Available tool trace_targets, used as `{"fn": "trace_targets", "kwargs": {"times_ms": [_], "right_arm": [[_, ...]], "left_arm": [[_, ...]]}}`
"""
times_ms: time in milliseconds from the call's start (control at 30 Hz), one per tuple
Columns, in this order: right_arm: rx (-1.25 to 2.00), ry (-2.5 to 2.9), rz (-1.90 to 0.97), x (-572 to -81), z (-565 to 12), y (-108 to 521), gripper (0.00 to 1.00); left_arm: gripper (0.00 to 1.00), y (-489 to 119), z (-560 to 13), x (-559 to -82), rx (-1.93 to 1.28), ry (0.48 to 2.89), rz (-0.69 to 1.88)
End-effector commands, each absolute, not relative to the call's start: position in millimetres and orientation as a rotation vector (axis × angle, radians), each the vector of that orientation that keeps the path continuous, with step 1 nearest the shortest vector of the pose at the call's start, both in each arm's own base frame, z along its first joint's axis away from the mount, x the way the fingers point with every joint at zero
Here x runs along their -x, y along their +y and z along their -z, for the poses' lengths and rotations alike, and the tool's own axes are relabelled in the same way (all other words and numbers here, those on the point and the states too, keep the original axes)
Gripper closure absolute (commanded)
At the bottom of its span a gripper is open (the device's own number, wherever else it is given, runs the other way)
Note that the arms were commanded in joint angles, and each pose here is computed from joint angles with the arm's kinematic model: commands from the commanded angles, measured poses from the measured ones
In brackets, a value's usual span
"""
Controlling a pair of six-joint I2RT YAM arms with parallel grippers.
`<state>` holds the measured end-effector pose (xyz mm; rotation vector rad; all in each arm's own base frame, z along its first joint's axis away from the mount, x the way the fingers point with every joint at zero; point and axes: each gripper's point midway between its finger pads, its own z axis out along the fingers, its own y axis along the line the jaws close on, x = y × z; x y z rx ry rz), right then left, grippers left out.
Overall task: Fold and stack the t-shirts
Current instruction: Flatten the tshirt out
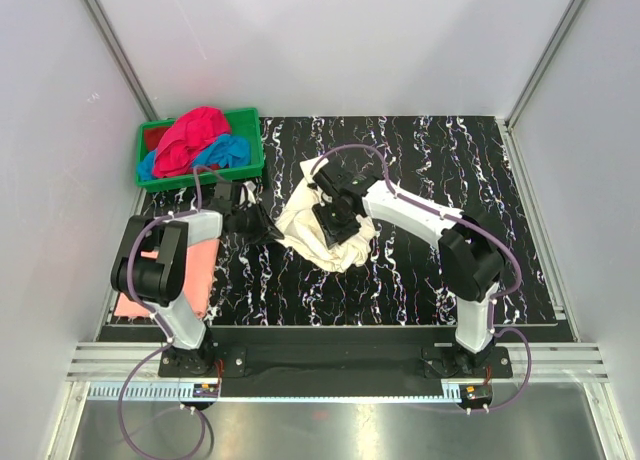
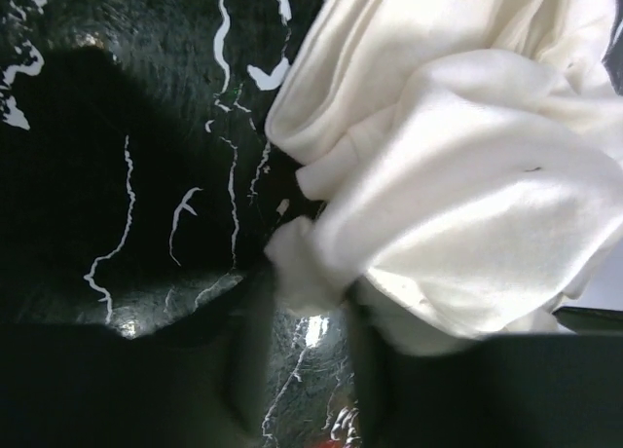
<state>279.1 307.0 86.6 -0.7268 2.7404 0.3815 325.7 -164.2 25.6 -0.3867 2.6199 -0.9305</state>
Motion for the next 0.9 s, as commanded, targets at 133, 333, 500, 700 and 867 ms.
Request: {"fn": "trace_targets", "kwargs": {"times_ms": [133,333,500,700,867], "right_arm": [[0.690,2.724,-0.342,-286.2,-78.8,305.6,0.70],[0.577,2.687,-0.338,-289.1,-83.7,297.1,1.00],[0.443,2.620,-0.245,-290.3,-118.2,266.7,1.00],[0.233,2.404,-0.179,-280.1,-215.6,202.4,1.00],[0.129,2.191,-0.261,-245.8,-302.6,157.4,1.00]], "left_arm": [[0.89,-165.0,-62.2,-346.9,0.294,2.529,0.931],[0.96,-159.4,-132.1,-343.8,0.234,2.388,0.902],[1.00,-153.7,-193.4,-325.5,0.180,2.256,0.897],[1.00,-142.2,-291.4,-291.8,0.059,2.032,0.855],[1.00,-152.9,-386.7,-259.3,-0.107,1.786,0.954]]}}
